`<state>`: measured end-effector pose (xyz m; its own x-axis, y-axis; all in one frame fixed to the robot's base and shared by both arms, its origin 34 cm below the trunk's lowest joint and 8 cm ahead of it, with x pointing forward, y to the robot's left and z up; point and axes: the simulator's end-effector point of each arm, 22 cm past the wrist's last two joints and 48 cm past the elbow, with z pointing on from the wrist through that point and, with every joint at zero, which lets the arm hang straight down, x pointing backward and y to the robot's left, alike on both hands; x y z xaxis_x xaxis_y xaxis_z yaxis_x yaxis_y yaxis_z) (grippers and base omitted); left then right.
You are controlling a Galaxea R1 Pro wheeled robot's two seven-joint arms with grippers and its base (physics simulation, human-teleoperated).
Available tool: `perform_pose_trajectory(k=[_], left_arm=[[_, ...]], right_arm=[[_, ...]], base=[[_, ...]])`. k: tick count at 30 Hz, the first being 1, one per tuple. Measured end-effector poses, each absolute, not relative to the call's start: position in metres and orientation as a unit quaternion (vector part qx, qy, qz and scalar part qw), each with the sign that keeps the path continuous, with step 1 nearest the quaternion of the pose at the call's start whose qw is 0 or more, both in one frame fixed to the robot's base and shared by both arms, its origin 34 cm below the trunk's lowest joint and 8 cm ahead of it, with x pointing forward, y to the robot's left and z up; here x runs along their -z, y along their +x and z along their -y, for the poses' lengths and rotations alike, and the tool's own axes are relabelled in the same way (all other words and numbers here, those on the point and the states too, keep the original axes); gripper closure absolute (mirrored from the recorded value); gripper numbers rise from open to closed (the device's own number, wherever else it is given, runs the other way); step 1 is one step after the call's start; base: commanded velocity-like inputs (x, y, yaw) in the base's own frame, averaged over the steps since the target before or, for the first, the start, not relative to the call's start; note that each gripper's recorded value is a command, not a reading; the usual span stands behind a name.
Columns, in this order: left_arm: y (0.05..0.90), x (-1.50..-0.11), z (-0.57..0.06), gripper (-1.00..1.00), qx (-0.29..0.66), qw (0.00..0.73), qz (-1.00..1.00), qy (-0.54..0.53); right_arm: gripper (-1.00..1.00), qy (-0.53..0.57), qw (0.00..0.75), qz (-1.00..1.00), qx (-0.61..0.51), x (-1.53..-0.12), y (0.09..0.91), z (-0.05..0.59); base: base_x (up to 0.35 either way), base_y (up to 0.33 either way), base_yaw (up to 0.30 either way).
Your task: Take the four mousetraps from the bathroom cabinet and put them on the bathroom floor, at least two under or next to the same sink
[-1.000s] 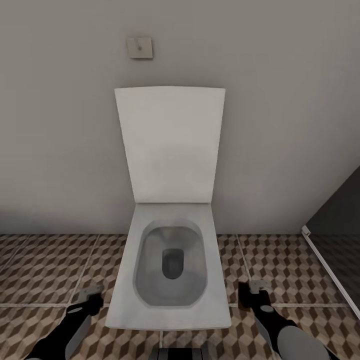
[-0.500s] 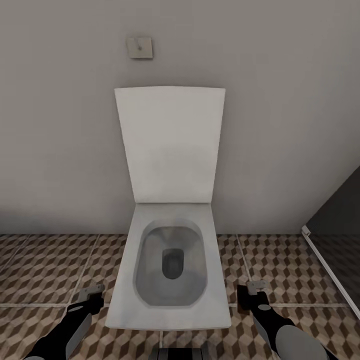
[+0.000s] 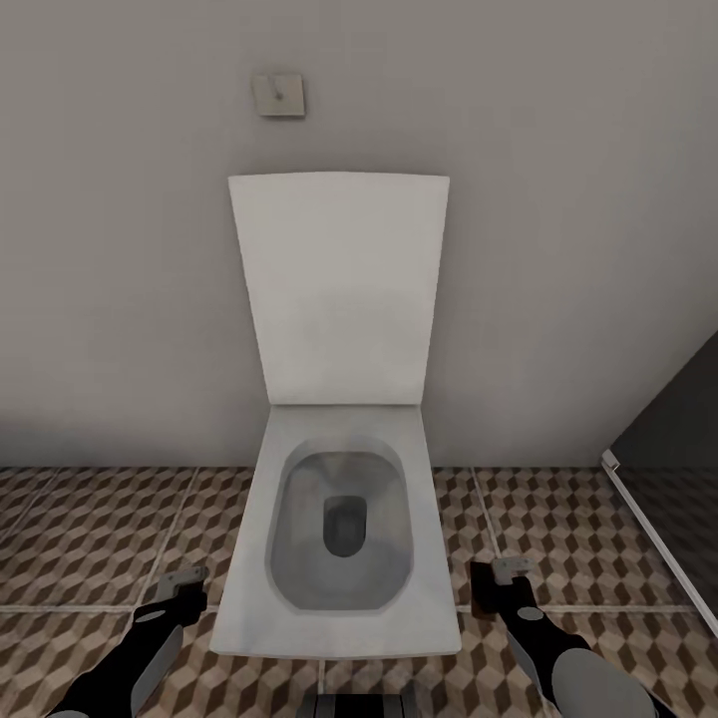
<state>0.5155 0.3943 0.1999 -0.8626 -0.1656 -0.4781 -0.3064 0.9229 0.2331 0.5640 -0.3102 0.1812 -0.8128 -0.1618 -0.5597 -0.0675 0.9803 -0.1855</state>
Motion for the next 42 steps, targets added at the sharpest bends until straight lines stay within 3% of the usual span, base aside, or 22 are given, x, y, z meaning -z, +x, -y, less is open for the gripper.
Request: perform_pose_trajectory(k=[21,42], left_arm=[[0.498,-0.175,-0.398,1.00,-0.158,0.205,-0.959,-0.119],[0.508,-0.182,-0.410,1.00,-0.168,0.233,-0.950,-0.124]], right_arm=[[1.00,-0.086,0.271,-0.958,0.043,-0.151,0.544,0.294],[1.00,-0.085,0.276,-0.956,0.056,-0.154,0.549,0.310]], base=[[0.000,0.000,0.000],[0.000,0.000,0.000]])
